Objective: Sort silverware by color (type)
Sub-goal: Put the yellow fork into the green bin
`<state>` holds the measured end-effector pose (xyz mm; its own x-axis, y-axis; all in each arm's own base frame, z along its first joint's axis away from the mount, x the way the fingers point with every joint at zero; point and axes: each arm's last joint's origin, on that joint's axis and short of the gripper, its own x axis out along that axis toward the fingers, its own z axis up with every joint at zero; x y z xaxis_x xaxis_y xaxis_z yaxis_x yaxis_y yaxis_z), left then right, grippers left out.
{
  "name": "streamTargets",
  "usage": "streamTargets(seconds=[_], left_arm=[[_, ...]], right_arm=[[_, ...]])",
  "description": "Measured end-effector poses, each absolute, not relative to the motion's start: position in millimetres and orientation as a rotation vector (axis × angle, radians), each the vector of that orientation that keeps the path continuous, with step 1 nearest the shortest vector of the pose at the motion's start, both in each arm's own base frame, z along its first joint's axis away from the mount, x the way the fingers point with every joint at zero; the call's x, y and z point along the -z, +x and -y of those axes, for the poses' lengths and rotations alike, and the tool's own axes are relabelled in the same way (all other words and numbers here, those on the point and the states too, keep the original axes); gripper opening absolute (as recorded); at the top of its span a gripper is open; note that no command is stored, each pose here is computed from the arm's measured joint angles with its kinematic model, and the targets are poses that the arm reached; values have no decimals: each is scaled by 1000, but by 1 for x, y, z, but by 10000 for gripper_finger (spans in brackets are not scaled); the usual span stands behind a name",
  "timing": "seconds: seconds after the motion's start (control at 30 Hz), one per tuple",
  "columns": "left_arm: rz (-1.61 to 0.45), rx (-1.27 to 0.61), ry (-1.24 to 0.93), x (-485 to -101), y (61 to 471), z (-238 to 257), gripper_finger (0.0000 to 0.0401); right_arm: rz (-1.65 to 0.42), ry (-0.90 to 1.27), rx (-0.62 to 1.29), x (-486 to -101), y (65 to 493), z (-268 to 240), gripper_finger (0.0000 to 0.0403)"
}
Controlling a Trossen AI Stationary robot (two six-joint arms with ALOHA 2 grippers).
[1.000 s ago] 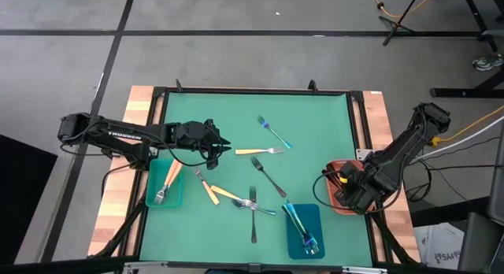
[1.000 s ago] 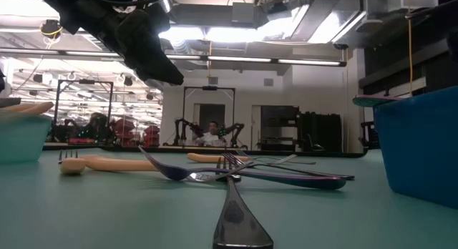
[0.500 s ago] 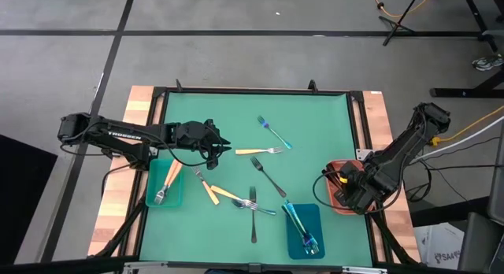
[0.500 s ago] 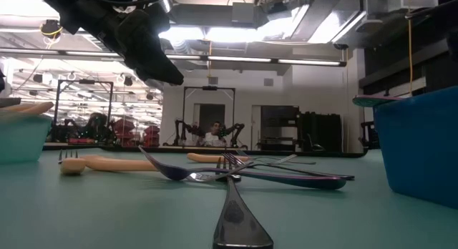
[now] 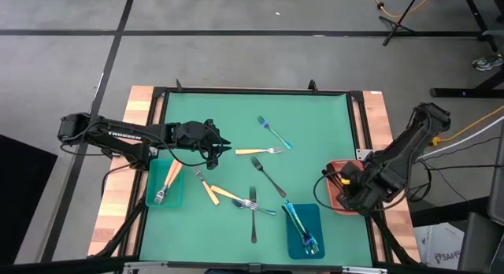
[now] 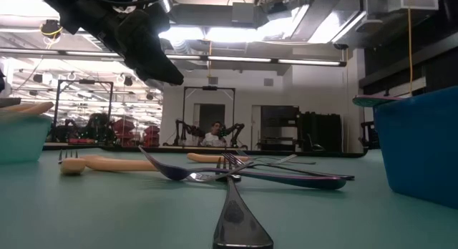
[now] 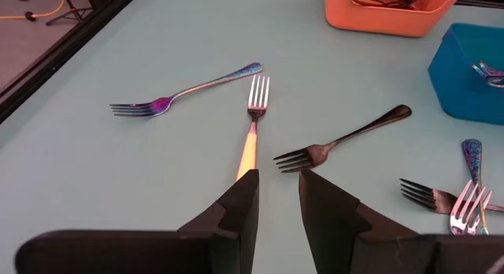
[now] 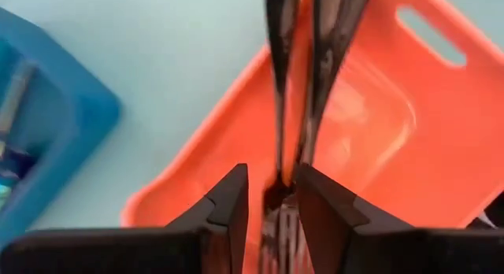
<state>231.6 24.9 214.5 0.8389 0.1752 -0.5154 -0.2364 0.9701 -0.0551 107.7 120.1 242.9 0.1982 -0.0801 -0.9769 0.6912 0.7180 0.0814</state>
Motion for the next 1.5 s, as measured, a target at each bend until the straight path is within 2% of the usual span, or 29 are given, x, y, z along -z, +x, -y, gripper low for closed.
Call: streamTargets(seconds=[0.33, 0.53, 0.87, 1.23, 1.5], left_arm=[[-533, -219, -118, -214, 232, -25, 86], [-533, -219, -118, -214, 232, -25, 86], [-533, -219, -118, -214, 232, -25, 86], [-533, -220, -120, -214, 232, -25, 86], [-533, -220, -121, -214, 232, -25, 86]], right_arm=[[-966, 505, 491, -288, 120, -122, 99], [-783, 411, 509, -305, 130, -115, 99], [-742, 222, 510, -314, 172, -81, 99], [-663, 35, 287, -327, 231, -27, 99], [-674, -89, 162, -304, 280, 11, 99]])
